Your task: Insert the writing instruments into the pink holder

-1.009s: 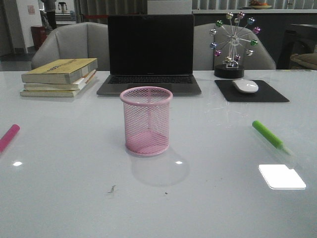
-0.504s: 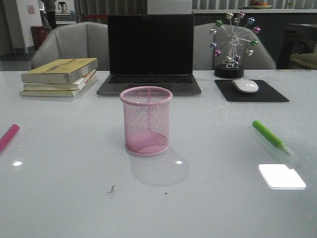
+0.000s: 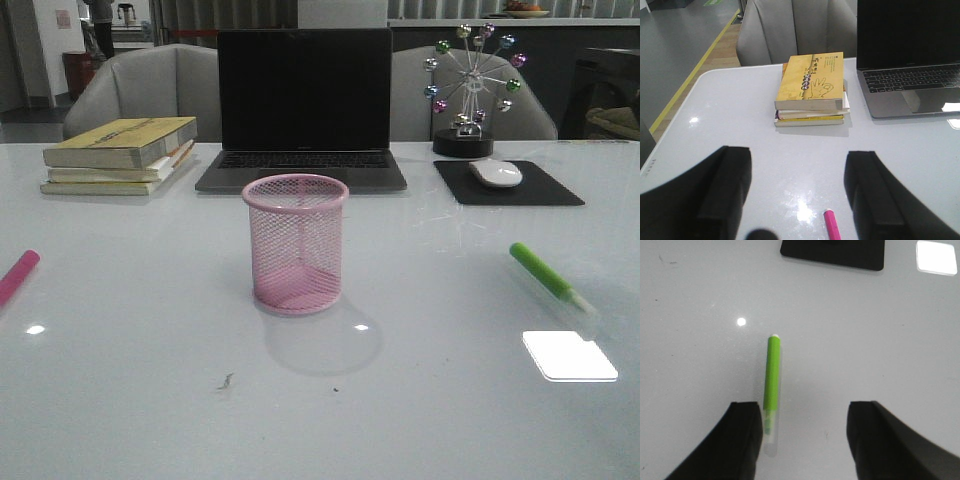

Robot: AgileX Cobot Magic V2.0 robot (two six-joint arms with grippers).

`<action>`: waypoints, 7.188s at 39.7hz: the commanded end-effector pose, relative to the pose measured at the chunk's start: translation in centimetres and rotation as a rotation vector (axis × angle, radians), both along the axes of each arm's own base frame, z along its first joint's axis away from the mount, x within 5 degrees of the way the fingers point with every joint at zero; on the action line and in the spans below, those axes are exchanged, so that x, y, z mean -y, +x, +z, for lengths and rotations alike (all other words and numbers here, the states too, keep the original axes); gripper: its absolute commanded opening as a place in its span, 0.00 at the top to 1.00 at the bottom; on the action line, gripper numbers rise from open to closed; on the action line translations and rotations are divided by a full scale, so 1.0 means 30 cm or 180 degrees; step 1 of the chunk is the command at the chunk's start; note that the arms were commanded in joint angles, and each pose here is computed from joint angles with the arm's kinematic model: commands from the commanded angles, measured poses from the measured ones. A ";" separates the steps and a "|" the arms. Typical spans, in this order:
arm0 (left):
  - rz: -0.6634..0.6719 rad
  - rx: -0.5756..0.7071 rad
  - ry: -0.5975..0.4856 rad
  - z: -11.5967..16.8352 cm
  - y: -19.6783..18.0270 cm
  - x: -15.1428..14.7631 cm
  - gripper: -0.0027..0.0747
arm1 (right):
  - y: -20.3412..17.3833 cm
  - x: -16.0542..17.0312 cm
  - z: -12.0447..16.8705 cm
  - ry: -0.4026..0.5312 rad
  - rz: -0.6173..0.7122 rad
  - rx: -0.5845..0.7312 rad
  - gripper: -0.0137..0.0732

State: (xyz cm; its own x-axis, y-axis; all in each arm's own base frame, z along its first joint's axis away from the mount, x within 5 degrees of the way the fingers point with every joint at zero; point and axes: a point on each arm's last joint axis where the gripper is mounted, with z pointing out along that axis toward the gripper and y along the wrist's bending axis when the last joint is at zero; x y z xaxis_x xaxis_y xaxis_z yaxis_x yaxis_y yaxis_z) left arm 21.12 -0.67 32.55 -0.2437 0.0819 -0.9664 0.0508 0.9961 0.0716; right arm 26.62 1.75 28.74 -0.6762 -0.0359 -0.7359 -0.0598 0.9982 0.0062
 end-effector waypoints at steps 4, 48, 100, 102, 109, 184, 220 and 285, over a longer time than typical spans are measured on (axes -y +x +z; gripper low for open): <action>0.0033 0.0389 -0.0080 0.072 0.002 -0.003 0.36 | 0.137 -0.010 0.049 -0.0006 0.0004 -0.0075 0.28; 0.0027 0.0235 -0.0076 0.057 0.000 -0.002 0.36 | 0.511 -0.062 -0.285 0.0128 0.0190 -0.1458 0.28; 0.0027 0.0235 -0.0076 0.057 0.000 -0.002 0.36 | 0.519 -0.201 -0.114 0.0303 0.0487 -0.0666 0.79; 0.0027 0.0235 -0.0076 0.057 0.000 -0.002 0.36 | 0.504 -0.234 -0.062 0.0309 0.0561 -0.0474 0.79; 0.0027 0.0235 -0.0076 0.057 0.000 -0.002 0.38 | 0.448 -0.362 0.083 0.0364 0.0840 0.0159 0.79; 0.0027 0.0245 -0.0076 0.058 0.000 -0.002 0.45 | 0.170 -0.311 0.218 0.0092 0.1014 0.0838 0.28; 0.0014 -0.0037 -0.0067 0.035 0.005 -0.001 0.44 | -0.193 0.076 0.040 -0.0133 -0.0097 0.0287 0.28; -0.0036 -0.2788 -0.0449 -0.408 0.612 0.050 0.44 | -0.218 0.076 0.011 -0.0174 -0.0053 -0.0120 0.28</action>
State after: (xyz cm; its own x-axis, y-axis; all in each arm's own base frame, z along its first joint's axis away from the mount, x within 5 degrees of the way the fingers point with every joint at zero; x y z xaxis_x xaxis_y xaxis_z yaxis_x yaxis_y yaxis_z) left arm 38.81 -2.18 18.27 -0.9350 0.0140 -0.3543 0.0552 0.9928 -0.1064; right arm 19.83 -0.30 27.51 -0.7686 -0.0608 -0.6369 -0.0557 0.9981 -0.0281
